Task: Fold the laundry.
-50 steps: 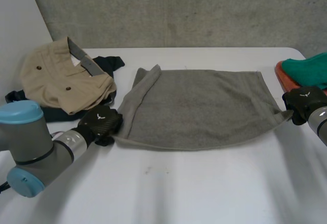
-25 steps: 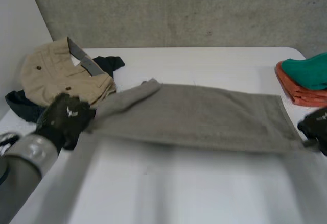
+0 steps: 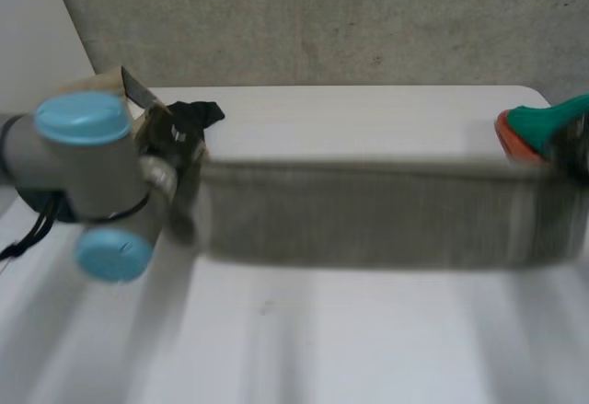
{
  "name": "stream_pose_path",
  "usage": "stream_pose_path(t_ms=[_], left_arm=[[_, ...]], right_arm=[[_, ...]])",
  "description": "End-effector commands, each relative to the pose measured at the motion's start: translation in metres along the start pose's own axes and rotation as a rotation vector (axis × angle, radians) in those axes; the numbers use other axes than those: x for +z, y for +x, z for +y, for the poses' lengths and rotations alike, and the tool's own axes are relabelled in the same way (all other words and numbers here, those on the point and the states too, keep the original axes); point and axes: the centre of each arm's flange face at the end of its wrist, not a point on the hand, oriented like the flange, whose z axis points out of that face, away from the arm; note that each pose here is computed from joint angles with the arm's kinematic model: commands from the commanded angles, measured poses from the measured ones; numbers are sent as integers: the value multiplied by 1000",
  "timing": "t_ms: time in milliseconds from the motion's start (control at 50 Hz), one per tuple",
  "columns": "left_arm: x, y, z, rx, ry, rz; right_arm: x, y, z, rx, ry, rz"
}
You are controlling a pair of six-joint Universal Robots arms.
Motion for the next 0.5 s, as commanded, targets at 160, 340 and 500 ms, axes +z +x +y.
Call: stream_pose_path(t_ms=[160, 340, 500], left_arm=[[-2, -172, -141, -128, 724, -771], [20, -130, -86, -115, 548, -605], [31, -68, -41, -158, 433, -419]], right_arm=[[-21, 126, -108, 179, 709, 711], [5, 87, -86, 189, 602, 556], [36, 22, -54, 229, 471, 346]])
